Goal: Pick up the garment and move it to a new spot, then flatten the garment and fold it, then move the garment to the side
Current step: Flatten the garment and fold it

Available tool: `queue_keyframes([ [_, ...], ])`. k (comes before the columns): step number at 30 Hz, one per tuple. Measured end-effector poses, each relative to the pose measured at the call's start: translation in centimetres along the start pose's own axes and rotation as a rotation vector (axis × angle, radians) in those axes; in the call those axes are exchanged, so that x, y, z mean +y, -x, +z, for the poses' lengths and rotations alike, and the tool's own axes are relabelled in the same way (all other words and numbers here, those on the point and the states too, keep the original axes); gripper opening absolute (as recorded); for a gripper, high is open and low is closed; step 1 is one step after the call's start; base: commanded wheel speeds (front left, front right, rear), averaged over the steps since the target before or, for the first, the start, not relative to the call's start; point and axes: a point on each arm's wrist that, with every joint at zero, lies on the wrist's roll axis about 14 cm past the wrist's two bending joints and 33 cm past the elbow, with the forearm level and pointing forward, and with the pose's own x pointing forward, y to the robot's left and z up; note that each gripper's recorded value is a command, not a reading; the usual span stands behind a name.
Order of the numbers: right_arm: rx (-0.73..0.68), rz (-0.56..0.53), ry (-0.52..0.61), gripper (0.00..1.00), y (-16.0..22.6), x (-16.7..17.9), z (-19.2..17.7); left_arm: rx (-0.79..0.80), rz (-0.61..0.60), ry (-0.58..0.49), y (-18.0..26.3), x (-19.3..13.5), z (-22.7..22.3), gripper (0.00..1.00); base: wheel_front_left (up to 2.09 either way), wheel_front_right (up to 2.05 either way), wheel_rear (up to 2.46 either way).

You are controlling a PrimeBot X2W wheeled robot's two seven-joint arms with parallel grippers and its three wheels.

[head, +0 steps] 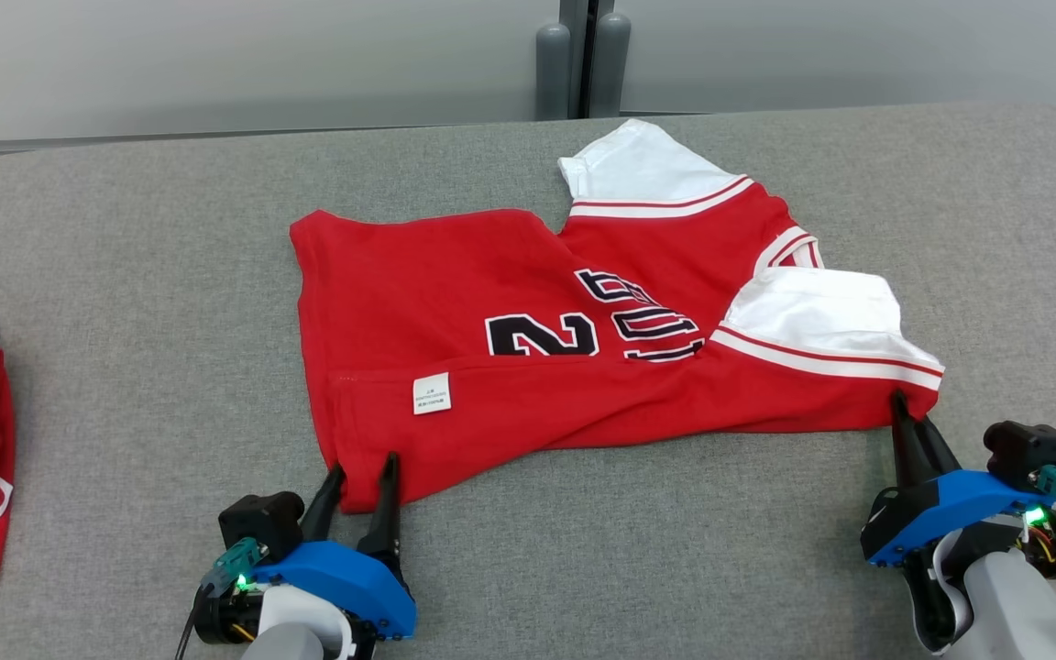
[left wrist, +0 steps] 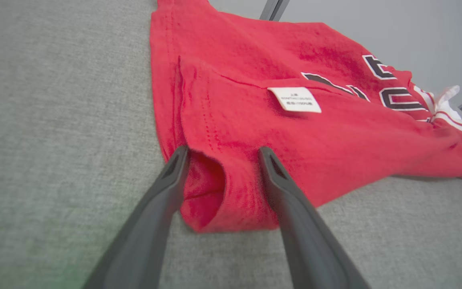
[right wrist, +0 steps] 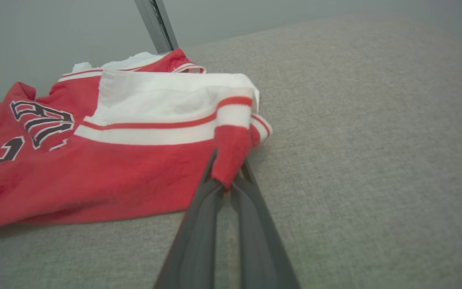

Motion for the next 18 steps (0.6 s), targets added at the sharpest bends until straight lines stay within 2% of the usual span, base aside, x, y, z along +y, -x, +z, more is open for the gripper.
queue_keyframes([
  [1,-0.001,0.001,-0.001,0.0,0.0,0.0,0.1,0.0,-0.002,0.0,-0.1,0.0,0.1,0.0,0.0,0.0,0.0],
  [10,-0.057,0.007,-0.018,0.0,0.5,0.4,1.9,-0.083,0.042,0.05,1.3,1.0,2.3,0.0,0.0,0.0,0.0],
  [18,-0.069,0.019,-0.047,0.0,3.9,0.6,1.6,-0.154,0.107,0.058,5.4,2.8,2.8,0.0,0.0,0.0,0.0],
])
